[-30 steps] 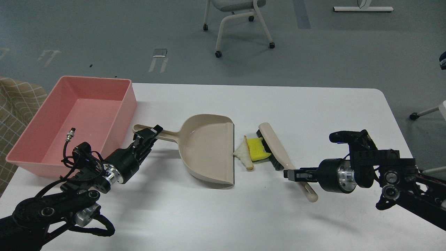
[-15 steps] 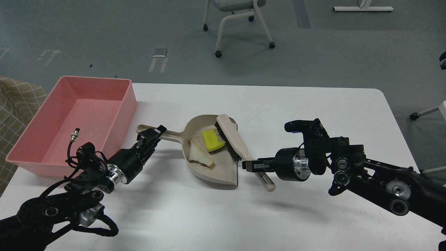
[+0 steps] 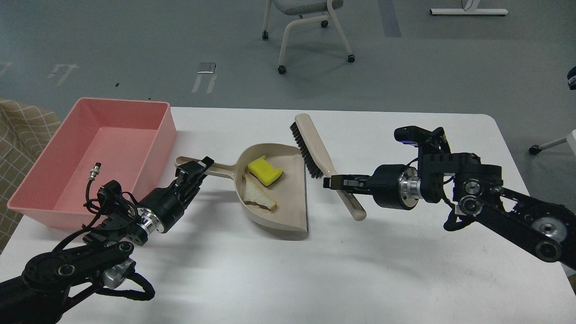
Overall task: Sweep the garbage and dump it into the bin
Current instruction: 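Sweep the sponge and stick into the dustpan with the brush, then put the brush down and withdraw the right gripper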
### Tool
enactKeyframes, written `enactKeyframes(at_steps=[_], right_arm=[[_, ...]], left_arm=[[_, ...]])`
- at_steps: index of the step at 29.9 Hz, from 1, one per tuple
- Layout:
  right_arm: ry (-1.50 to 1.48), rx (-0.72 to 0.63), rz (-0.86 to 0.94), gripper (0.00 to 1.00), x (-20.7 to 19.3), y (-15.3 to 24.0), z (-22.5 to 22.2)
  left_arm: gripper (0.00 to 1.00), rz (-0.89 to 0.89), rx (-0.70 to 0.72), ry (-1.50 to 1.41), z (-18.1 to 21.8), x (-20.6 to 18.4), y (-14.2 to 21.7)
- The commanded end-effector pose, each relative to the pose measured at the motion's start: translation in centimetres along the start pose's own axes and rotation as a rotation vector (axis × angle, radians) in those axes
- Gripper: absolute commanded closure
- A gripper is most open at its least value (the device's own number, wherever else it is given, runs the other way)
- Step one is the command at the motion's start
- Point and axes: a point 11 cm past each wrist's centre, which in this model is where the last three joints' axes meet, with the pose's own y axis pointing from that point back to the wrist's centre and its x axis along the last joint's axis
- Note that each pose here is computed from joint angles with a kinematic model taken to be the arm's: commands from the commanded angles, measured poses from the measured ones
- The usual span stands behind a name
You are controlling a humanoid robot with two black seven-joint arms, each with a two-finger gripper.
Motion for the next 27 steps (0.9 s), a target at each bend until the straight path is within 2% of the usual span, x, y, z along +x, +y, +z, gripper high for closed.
enactKeyframes(at_steps=[1,5,7,10,11,18,20,27], right_arm=[[0.015,-0.054,0.023,1.00,0.6,2.5,1.9],[0.017,-0.146,0.054,1.00,1.7,5.2,4.8],[0.013,-0.247,0.081,1.00,2.3,8.6,7.8],[-0.004,-0.337,0.080,1.00,1.6,11.4,10.6],[-0.022,-0.375,0.067,1.00,0.6,12.5,11.9],[-0.051,-0.508,0.085,1.00,0.1,17.7,15.2],[-0.068,-0.526,0.069,1.00,-0.8,18.4,15.9],[-0.195,-0.442,0.027,1.00,-3.6,17.3,16.0]], left_arm=[[0.96,0.015,-0.021,0.007,0.7,0.4,-0.4],[0.96,0.020,-0.028,0.016,0.9,0.4,-0.6],[0.96,0.033,-0.041,0.020,1.4,0.8,-0.8],[0.95,0.047,-0.057,0.025,1.9,1.2,-0.9],[0.91,0.059,-0.067,0.030,2.2,1.4,-1.1],[0.90,0.095,-0.114,0.038,3.9,2.7,-1.8],[0.90,0.096,-0.122,0.038,4.2,2.8,-2.0],[0.93,0.096,-0.124,0.040,4.3,2.9,-2.1]])
